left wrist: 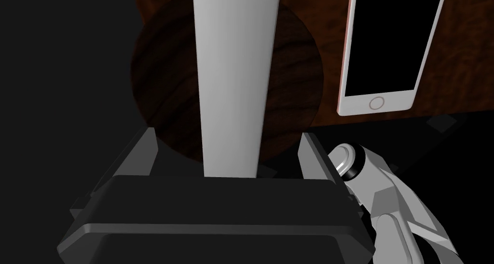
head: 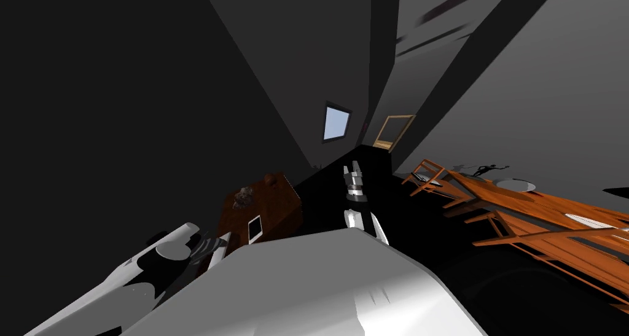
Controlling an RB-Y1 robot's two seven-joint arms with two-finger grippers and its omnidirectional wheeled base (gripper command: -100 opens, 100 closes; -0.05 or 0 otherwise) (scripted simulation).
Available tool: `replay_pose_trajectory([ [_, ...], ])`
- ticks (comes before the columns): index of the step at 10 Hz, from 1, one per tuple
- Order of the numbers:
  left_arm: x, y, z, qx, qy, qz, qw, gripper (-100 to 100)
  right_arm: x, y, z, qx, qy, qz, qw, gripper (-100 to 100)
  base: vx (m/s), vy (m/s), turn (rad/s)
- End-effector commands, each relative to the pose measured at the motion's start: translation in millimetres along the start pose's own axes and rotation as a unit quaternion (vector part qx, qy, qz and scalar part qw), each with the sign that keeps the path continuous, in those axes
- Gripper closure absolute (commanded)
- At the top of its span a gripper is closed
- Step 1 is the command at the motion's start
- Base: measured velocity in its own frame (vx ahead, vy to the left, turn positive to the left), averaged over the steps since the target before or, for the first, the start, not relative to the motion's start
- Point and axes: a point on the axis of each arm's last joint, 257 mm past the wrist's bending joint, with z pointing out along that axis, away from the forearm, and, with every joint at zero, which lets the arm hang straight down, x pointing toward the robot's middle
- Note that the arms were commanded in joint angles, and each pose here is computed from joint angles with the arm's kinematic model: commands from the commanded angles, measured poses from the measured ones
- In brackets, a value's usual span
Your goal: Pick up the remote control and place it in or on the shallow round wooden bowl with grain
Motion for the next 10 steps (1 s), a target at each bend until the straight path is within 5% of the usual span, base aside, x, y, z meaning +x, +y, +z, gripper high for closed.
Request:
replay_pose_trajectory([
  [1, 5.4, -5, -10.3, 0.000, 0.000, -0.003, 1.0000, -100, 0, 0, 0.0, 0.000, 0.000, 0.000, 1.0000, 0, -0.042, -0.042, -0.059],
  [3, 5.4, -5, -10.3, 0.000, 0.000, -0.003, 1.0000, -100, 0, 0, 0.0, 0.000, 0.000, 0.000, 1.0000, 0, -0.025, -0.014, 0.000],
  [8, 21.7, -21, -42.5, -0.001, 0.000, -0.014, 0.9999, -100, 0, 0, 0.0, 0.000, 0.000, 0.000, 1.0000, 0, -0.041, -0.029, -0.046],
  [9, 21.6, -19, -39.2, 0.000, 0.002, -0.013, 0.9999, -100, 0, 0, 0.0, 0.000, 0.000, 0.000, 1.0000, 0, -0.019, -0.014, -0.009],
  [10, 21.4, -18, -40.2, -0.001, 0.001, -0.013, 0.9999, 0, 0, 0, 0.0, 0.000, 0.000, 0.000, 1.0000, 0, 0.000, 0.000, 0.000],
])
